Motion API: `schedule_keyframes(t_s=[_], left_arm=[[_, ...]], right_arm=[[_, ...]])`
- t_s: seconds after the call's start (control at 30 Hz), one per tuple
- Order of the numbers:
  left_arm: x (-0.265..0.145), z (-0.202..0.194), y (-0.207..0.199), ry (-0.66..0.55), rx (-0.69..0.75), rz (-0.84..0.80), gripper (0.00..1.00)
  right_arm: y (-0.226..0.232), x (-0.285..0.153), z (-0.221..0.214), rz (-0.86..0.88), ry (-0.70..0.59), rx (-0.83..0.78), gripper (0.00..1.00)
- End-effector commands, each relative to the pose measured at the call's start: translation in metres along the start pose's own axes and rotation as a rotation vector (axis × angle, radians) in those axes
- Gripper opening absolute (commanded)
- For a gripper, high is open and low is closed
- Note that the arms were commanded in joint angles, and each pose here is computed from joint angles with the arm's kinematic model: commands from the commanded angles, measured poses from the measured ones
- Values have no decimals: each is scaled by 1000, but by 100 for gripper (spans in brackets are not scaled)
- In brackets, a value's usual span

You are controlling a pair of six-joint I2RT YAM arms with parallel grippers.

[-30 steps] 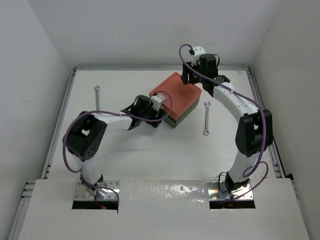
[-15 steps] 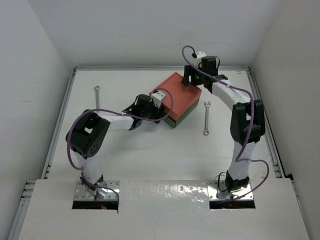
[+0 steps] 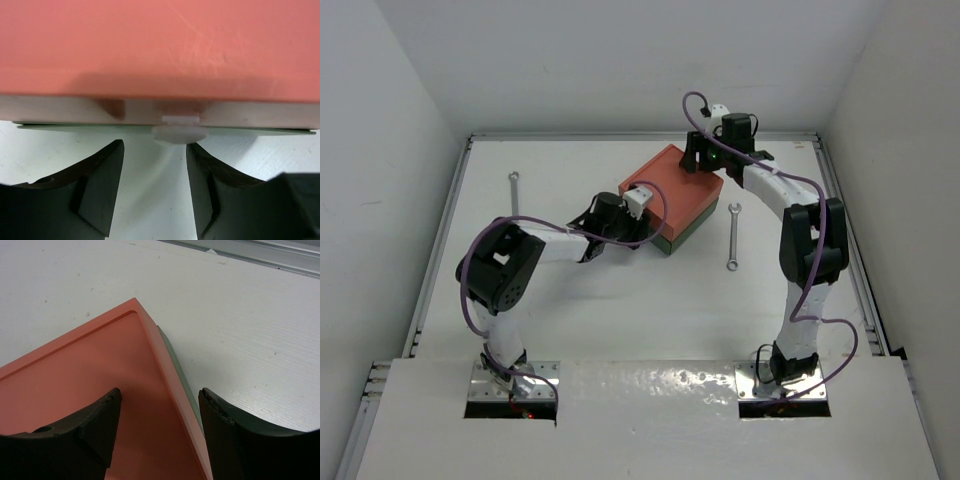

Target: Sort the tools into containers

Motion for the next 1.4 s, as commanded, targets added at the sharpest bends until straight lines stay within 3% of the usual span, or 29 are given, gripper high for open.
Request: schedule_keyframes(t_s=[0.0, 0.67, 0.8, 0.97, 1.07, 1.17, 1.2, 1.27, 1.37], left_arm=[[3, 3, -12, -34, 16, -53, 50], [12, 10, -8, -65, 22, -10, 42], [13, 14, -8, -74, 28, -14, 47], [13, 20, -12, -92, 27, -41, 47], [14, 23, -12, -106, 32, -42, 40], [14, 23, -12, -106, 38, -42, 27], [15, 22, -12, -104, 40, -45, 12], [13, 23, -16, -88, 61, -79, 0], [10, 16, -14, -30, 44, -58, 0]], right_arm=[[4, 3, -4, 28, -5, 8, 62], [8, 1, -9, 54, -2, -1, 55], [8, 1, -11, 58, 6, -3, 55], [9, 0, -11, 61, 6, -9, 54], [9, 0, -11, 65, 8, -8, 52], [9, 0, -13, 65, 13, -12, 51], [9, 0, -12, 65, 11, -14, 50], [9, 1, -13, 67, 14, -16, 50], [8, 1, -13, 65, 14, -17, 50]])
Point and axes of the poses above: each gripper's point midway between its finger pads, its own x axis out along the fingers, its own y axis along the line the jaws close on, z = x × y, the point moved 6 cm from there along -x, back along the fingers, and after that the axes turned 10 degrees about -x, right-handed, at the moved point
